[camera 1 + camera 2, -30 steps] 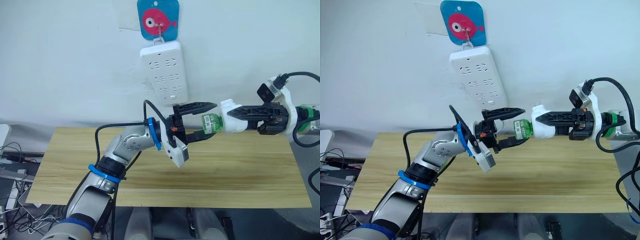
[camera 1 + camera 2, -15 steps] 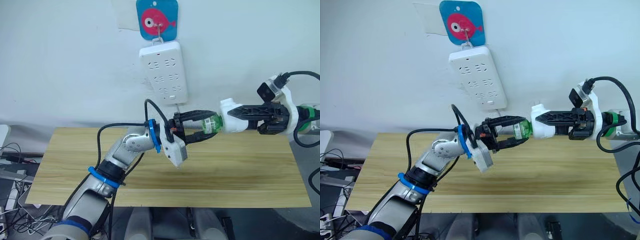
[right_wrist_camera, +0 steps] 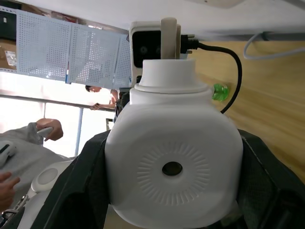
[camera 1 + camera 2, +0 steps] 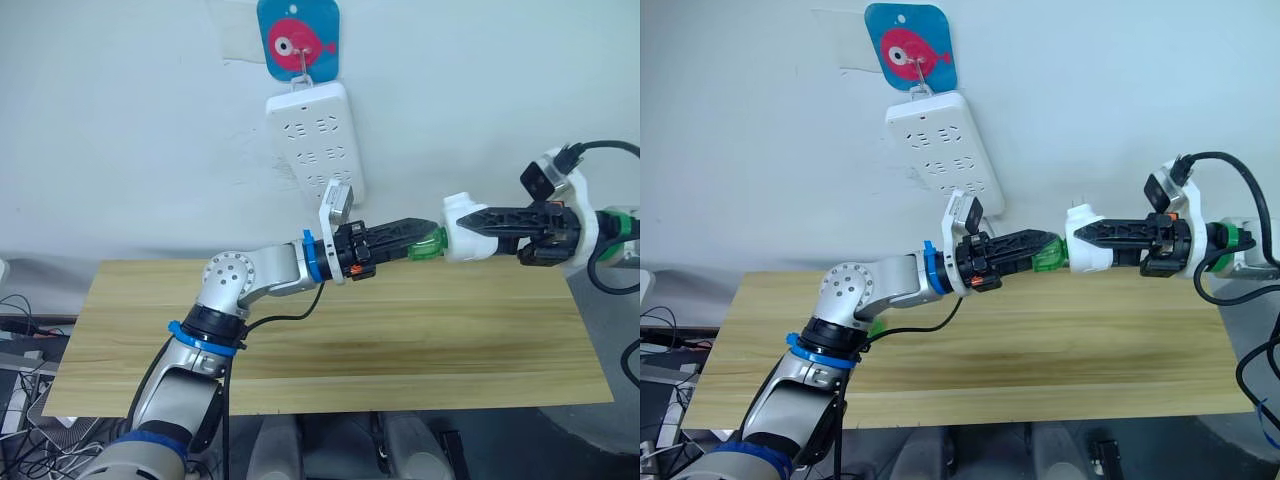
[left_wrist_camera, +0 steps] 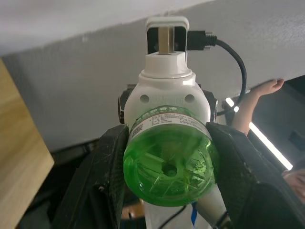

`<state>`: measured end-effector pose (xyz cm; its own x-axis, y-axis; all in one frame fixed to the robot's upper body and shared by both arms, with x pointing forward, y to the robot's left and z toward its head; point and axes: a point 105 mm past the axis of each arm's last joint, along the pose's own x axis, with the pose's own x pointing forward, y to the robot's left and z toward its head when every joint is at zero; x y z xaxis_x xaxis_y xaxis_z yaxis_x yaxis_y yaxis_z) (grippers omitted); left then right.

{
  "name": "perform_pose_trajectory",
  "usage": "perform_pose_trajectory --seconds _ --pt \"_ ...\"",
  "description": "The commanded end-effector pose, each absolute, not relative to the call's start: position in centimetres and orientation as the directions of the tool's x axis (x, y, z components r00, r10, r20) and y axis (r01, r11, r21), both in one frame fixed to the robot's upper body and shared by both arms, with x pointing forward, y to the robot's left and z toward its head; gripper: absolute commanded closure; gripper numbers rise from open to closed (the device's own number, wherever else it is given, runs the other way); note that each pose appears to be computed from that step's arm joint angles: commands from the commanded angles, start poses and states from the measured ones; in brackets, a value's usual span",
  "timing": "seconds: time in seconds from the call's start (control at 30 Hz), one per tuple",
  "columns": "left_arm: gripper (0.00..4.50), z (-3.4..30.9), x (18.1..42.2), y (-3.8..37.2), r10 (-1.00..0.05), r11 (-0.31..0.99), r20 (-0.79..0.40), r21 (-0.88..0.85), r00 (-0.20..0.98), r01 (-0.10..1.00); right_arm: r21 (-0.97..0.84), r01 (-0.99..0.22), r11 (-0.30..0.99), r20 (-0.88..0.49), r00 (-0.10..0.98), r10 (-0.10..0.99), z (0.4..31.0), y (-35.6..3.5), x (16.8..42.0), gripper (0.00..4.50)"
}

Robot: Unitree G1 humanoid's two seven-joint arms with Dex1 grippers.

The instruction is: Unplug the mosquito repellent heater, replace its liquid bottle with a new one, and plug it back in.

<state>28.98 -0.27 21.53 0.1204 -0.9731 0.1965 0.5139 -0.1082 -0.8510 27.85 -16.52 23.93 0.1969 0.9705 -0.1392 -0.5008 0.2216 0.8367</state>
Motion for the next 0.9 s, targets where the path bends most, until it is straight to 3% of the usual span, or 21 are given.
perform_pose_trajectory --seconds 0.03,0.17,0.27,0.33,0.47,0.57,0.67,0.77,0.9 --pt "1.25 23.1 29.5 0.7 -0.962 -0.107 0.224 -0.835 0.155 0.54 0.814 -0.533 0.23 -0.18 0.145 0.973 24.4 -16.1 26.7 1.51" --pt "0.01 23.2 29.6 0.7 -0.961 -0.094 0.219 -0.835 0.17 0.543 0.82 -0.528 0.221 -0.168 0.146 0.975 24.5 -16.2 26.8 1.51" --pt "0.01 23.3 30.0 1.4 -0.959 -0.062 0.208 -0.816 0.191 0.574 0.824 -0.524 0.215 -0.16 0.149 0.976 24.6 -16.3 26.9 1.51" --pt "0.01 23.9 30.3 2.5 -0.958 -0.013 0.199 -0.749 0.207 0.663 0.828 -0.518 0.214 -0.152 0.161 0.975 24.7 -16.6 27.0 1.51" --pt "0.01 26.5 28.6 4.6 -0.974 0.092 0.16 -0.355 0.158 0.93 0.847 -0.487 0.214 -0.128 0.203 0.971 25.0 -17.6 27.5 1.51" --pt "0.01 26.1 26.0 5.2 -0.997 0.075 0.044 0.122 0.07 0.99 0.86 -0.468 0.202 -0.108 0.221 0.969 25.3 -18.2 27.8 1.51" --pt "0.01 24.1 25.7 5.5 -0.994 0.083 -0.012 0.544 0.107 0.835 0.866 -0.464 0.188 -0.093 0.22 0.971 25.4 -18.2 27.9 1.51" --pt "0.01 22.7 26.8 6.1 -0.978 0.138 0.045 0.873 0.204 0.468 0.869 -0.464 0.171 -0.081 0.208 0.975 25.7 -18.1 27.9 1.51" --pt "0.01 22.0 27.1 5.7 -0.972 0.158 0.134 0.981 0.191 0.114 0.868 -0.47 0.16 -0.079 0.187 0.979 25.9 -17.8 27.6 1.51"
